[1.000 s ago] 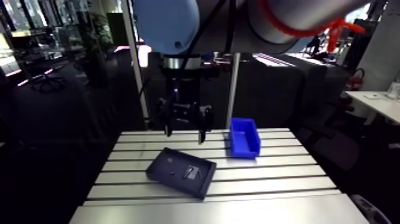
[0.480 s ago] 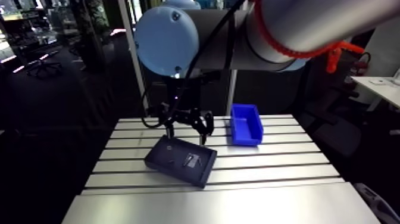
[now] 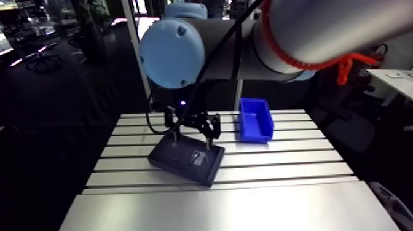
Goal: Pick up the M10 bolt from the tray and put it into the blue bin.
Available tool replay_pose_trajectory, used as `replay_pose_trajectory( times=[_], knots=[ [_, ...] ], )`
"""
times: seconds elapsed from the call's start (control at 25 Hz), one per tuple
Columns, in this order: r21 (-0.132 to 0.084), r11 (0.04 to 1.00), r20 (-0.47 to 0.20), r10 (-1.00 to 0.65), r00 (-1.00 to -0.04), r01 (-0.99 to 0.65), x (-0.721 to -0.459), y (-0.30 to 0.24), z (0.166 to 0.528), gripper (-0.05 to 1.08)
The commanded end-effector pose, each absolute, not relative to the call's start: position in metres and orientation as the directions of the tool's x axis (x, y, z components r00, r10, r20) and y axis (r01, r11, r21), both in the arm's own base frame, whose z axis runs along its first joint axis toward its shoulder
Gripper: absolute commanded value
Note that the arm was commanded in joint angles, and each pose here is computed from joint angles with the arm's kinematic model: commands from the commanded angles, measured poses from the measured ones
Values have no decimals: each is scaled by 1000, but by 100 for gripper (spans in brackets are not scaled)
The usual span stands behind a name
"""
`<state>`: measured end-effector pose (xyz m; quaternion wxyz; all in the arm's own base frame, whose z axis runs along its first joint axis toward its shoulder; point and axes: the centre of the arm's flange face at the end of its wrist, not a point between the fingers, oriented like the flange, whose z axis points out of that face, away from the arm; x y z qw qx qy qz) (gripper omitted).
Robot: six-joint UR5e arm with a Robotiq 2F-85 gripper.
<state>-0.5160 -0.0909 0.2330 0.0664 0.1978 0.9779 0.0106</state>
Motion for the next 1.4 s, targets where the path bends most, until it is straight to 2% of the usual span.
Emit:
replay_pose_trajectory(
  times=[0.04,0.68,1.12,1.4],
  knots=[
    [47,921,-121,389,-913,386,-515,-91,212,1],
    [39,897,-81,442,-893,440,-519,-91,191,1],
    [47,877,-91,481,-872,479,-520,-92,185,1],
    [56,872,-110,489,-865,486,-521,-92,174,13]
  ],
)
